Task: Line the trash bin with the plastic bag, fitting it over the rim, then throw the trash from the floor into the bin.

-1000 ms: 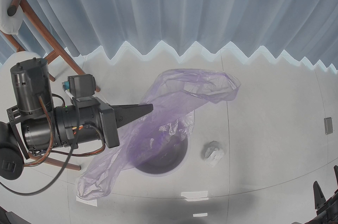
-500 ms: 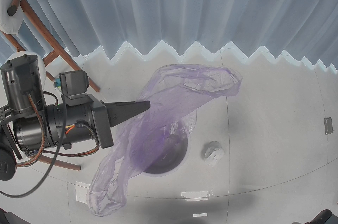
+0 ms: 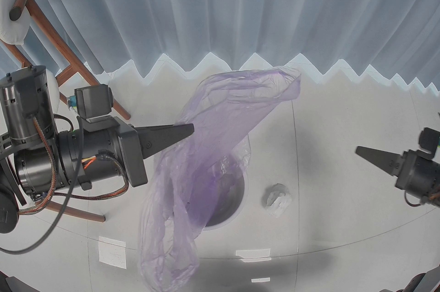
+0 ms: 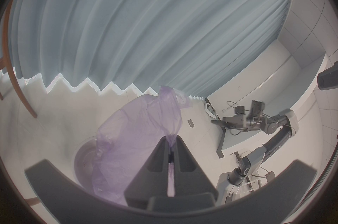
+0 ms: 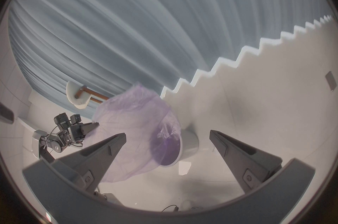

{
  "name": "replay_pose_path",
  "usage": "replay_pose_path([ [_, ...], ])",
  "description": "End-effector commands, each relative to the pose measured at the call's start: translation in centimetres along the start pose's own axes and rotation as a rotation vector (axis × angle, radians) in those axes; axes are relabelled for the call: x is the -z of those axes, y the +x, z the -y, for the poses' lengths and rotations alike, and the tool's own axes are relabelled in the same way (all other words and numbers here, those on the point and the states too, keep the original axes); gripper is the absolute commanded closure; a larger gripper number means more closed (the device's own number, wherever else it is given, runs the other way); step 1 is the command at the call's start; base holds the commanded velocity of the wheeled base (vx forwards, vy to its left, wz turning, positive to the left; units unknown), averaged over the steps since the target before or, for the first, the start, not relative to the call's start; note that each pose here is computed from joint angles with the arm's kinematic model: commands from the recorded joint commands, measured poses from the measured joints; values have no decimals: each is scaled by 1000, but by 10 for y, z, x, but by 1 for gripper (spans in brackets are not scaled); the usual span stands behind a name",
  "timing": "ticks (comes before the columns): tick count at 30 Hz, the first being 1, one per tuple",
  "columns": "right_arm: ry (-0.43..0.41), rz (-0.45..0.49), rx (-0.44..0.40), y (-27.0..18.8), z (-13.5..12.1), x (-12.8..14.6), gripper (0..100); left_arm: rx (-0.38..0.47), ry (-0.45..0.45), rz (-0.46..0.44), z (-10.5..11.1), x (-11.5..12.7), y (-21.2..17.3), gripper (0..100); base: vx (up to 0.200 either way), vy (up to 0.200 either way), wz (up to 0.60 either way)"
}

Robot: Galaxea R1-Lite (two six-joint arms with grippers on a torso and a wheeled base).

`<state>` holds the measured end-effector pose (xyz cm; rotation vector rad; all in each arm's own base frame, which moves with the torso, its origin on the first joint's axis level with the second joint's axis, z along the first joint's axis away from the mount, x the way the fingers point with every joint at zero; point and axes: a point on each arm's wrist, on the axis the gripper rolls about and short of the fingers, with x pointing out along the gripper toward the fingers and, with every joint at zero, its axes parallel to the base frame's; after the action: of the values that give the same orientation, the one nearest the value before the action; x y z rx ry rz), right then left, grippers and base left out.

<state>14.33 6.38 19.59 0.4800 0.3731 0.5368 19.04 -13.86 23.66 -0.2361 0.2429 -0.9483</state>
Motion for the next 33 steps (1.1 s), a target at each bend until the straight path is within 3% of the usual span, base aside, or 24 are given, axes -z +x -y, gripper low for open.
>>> replay_pose_path([
  [1,66,-317,-78,182,14,111,0,-15,4,8,1,-2,1,100,0,0,0],
  [5,45,-270,-129,220,-1,116,0,-16,2,4,0,-2,3,100,0,0,0],
  [12,50,-257,-140,246,-8,111,0,-13,2,0,0,-1,5,100,0,0,0],
  [13,51,-250,-144,250,-8,111,100,-7,2,-2,2,-1,5,100,0,0,0],
  [18,41,-253,-148,261,-13,121,100,-4,-1,-16,3,3,7,100,0,0,0],
  [22,18,-223,-156,272,-35,132,100,-30,-3,-9,2,2,7,100,0,0,0],
  [25,4,-251,-182,276,-49,143,100,-34,-3,-13,1,3,7,100,0,0,0],
  [33,-57,-280,-148,312,-56,157,100,-86,-14,-19,-10,6,12,100,0,0,0],
])
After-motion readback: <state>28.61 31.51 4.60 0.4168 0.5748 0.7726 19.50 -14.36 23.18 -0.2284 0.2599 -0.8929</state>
